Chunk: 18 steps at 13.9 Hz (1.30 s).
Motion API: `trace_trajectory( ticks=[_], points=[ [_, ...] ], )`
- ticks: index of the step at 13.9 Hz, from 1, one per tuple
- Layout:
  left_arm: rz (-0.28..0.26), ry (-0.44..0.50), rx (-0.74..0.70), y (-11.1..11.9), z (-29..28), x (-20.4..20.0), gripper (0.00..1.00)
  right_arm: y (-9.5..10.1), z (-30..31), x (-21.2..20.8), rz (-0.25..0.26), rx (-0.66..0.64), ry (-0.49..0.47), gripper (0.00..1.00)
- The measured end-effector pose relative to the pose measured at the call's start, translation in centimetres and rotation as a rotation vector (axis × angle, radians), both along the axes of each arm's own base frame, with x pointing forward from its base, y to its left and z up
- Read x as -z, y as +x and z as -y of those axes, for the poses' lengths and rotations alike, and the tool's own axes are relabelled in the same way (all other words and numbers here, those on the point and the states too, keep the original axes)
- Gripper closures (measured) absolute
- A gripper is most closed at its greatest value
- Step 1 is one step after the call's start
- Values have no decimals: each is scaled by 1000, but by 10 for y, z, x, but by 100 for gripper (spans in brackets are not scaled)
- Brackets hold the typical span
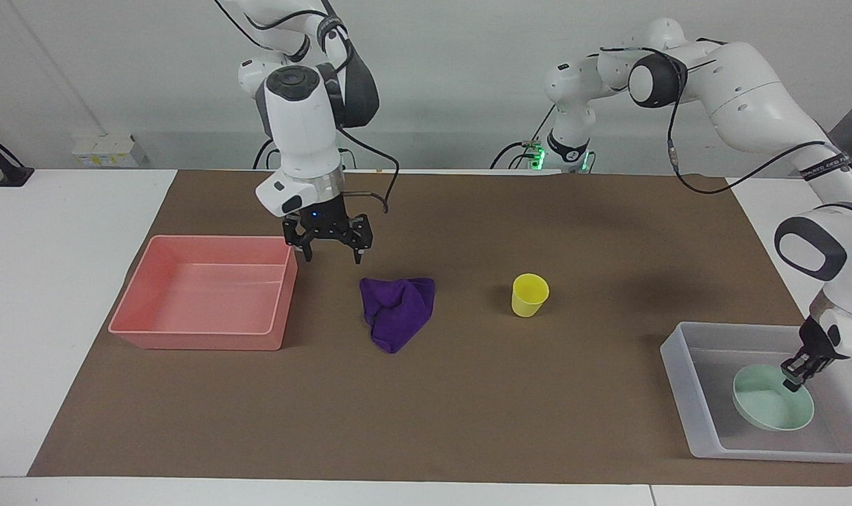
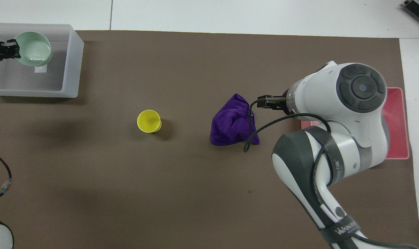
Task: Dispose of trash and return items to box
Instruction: 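Grasp the purple cloth with the right gripper while the left gripper releases the bowl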
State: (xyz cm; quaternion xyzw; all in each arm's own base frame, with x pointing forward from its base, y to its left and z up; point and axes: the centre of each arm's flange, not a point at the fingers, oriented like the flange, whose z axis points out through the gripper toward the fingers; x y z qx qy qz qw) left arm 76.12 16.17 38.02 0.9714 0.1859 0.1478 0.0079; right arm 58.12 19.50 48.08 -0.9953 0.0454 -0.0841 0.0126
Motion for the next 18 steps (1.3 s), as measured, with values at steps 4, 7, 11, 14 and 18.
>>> trace_trajectory(
  ticks=[4, 7, 11, 14, 18],
  points=[
    [-35, -3, -57, -5, -10, 22, 97, -3, -49, 58, 3, 13, 16, 0],
    [-48, -10, -79, -8, -14, 33, 96, -2, -73, 105, -13, 13, 11, 0],
    [-34, -10, -88, -7, -13, 28, 61, -8, -95, 139, -37, -17, -2, 0],
    [-1, -4, -62, -4, 3, 7, 38, -15, -107, 164, -50, -26, -8, 0],
    [36, 36, 77, -13, 25, -42, 0, -16, -99, 172, -62, -17, -17, 20]
  ],
)
